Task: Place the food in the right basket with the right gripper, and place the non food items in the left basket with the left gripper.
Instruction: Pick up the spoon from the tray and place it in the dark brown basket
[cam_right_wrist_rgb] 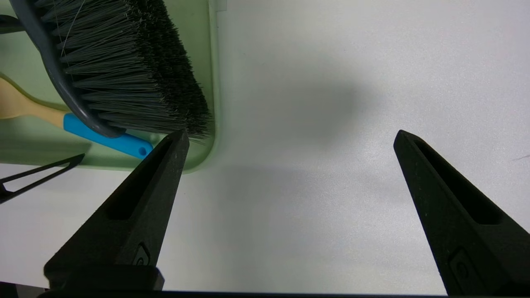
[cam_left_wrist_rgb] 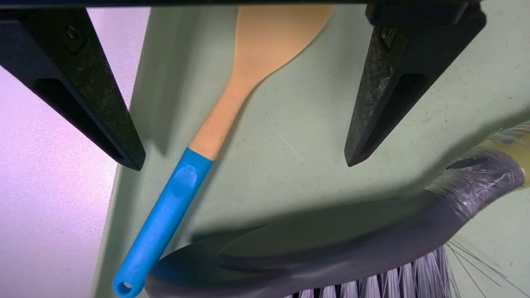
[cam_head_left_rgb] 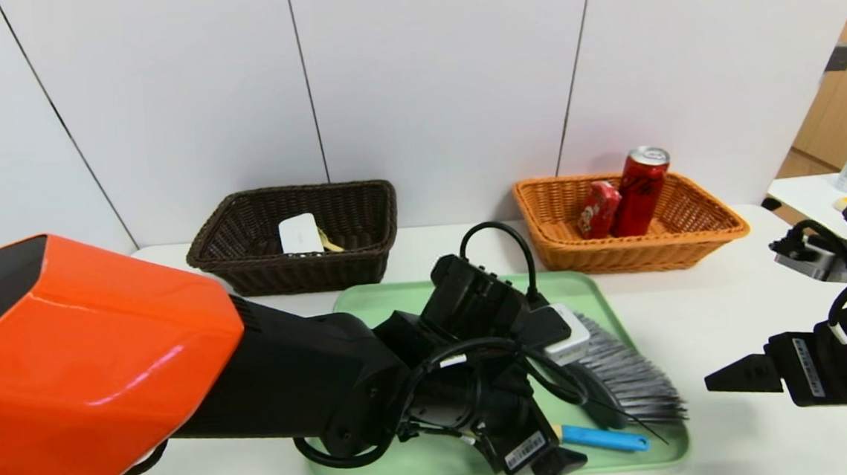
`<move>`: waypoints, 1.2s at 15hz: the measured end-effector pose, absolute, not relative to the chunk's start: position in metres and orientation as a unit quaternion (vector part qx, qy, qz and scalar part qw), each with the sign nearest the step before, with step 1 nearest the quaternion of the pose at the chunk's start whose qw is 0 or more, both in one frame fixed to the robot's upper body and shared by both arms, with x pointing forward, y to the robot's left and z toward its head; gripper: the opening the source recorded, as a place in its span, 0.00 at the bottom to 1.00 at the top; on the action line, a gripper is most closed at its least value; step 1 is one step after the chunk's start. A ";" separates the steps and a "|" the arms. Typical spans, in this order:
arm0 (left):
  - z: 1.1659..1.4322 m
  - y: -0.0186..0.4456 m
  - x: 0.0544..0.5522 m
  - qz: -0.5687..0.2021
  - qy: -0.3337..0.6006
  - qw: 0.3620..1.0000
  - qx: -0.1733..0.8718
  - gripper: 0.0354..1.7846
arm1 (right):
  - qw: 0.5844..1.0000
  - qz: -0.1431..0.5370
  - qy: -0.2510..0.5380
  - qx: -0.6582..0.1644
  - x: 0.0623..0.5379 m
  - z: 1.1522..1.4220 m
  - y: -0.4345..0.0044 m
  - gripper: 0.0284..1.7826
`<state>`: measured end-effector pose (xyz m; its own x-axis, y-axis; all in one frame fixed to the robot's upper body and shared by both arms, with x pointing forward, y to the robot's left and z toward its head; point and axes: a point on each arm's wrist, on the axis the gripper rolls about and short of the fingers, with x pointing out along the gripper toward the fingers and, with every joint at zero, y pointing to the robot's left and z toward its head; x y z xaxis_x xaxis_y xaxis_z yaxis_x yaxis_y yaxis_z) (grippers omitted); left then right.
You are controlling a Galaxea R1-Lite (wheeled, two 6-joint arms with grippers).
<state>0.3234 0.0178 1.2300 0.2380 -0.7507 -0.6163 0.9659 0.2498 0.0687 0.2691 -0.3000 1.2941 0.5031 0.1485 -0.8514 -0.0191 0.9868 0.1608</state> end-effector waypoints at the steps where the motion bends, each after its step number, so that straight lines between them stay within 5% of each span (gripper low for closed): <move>1: 1.229 0.018 0.324 -0.569 0.237 0.755 0.225 0.94 | 0.865 0.049 0.496 0.066 0.269 1.294 -0.300 0.96; 7: 1.224 0.017 0.326 -0.569 0.238 0.754 0.227 0.94 | 0.865 0.048 0.496 0.065 0.268 1.294 -0.300 0.96; 10: 1.221 0.018 0.324 -0.570 0.242 0.751 0.229 0.66 | 0.865 0.049 0.495 0.065 0.268 1.295 -0.300 0.96; 14: 1.218 0.021 0.322 -0.569 0.249 0.749 0.230 0.43 | 0.866 0.049 0.494 0.066 0.268 1.295 -0.300 0.96; 16: 1.216 0.025 0.319 -0.570 0.252 0.747 0.231 0.04 | 0.866 0.049 0.494 0.066 0.268 1.295 -0.300 0.96; 18: 1.213 0.029 0.316 -0.570 0.258 0.745 0.232 0.04 | 0.866 0.049 0.494 0.066 0.268 1.295 -0.300 0.96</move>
<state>0.3158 0.0295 1.2135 0.2181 -0.7297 -0.6480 0.9685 0.2436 0.0517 0.2678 -0.3002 1.2954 0.5077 0.1501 -0.8484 -0.0197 0.9865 0.1627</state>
